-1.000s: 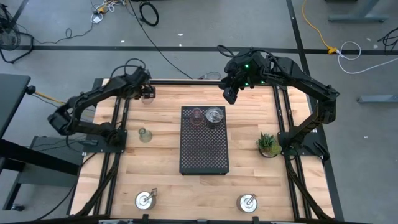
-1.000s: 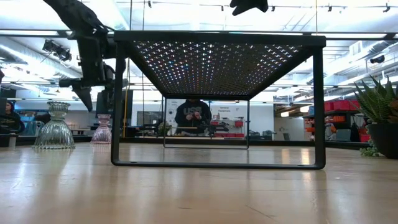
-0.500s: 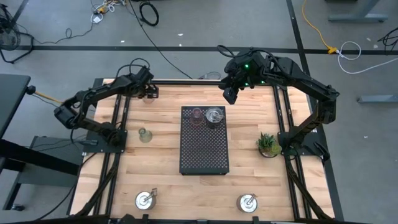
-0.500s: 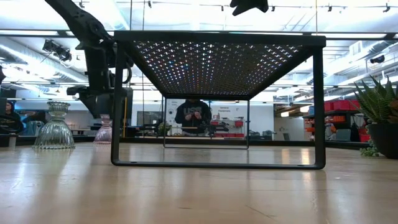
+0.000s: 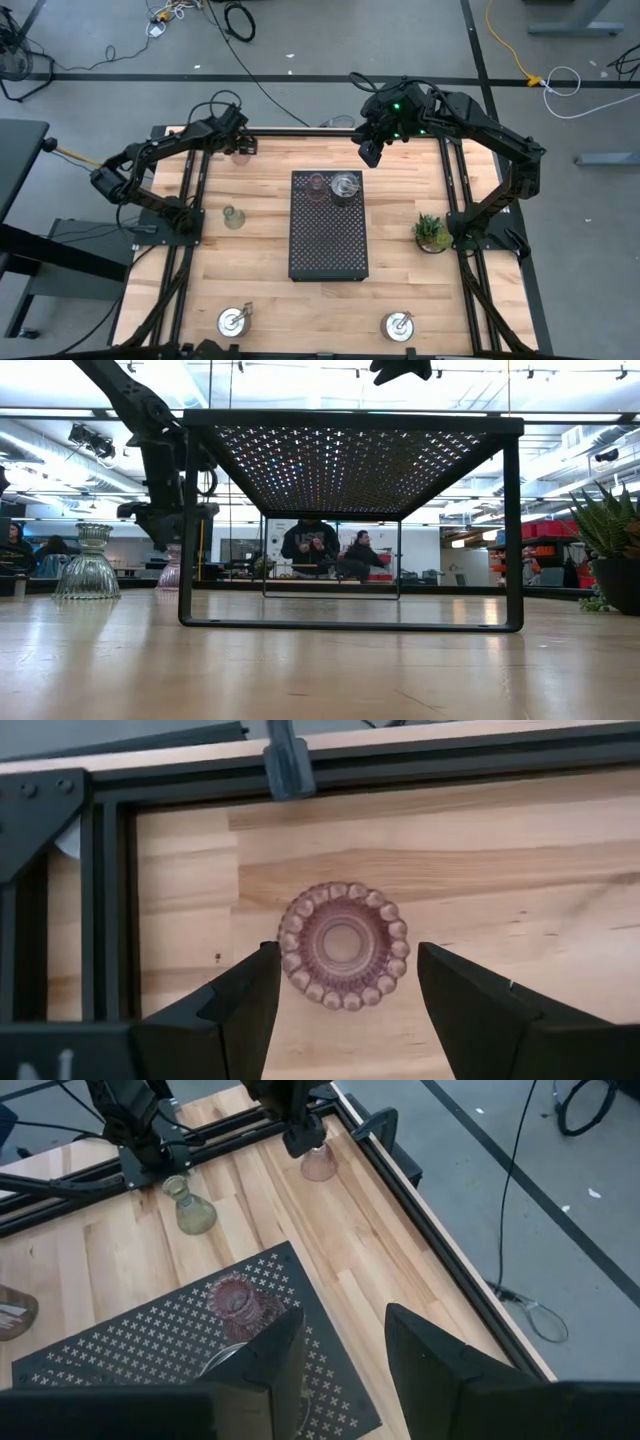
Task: Pick & Place candle stick holders
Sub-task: Put the pink candle holder on the shelf
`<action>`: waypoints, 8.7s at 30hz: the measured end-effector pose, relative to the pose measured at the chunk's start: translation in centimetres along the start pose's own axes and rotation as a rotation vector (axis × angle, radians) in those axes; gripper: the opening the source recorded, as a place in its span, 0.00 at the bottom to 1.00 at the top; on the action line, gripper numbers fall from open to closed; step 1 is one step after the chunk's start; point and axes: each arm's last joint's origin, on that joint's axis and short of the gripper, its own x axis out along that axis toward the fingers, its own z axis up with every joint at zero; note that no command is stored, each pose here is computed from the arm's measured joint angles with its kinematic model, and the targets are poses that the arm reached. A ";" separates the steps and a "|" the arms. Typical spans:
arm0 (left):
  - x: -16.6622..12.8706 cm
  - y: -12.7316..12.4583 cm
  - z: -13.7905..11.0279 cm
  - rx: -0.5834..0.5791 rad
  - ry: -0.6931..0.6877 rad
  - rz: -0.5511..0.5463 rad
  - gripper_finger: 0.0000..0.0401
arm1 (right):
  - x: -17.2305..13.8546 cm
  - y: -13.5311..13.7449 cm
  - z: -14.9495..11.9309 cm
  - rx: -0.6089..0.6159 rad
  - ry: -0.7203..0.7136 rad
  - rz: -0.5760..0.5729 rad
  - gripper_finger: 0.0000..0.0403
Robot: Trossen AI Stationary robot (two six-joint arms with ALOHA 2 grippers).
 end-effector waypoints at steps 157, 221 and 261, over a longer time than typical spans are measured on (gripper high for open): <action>-31.9 -7.7 0.2 0.712 -0.341 -0.952 0.46 | 10.4 8.1 2.9 -0.136 -0.244 0.348 0.30; -34.0 -5.1 -3.4 0.602 -0.299 -0.844 0.45 | 12.9 15.7 -13.7 0.180 -0.641 0.266 0.30; -34.1 -5.3 -3.2 0.628 -0.348 -0.847 0.45 | 16.2 15.2 -14.1 0.105 -0.618 0.290 0.30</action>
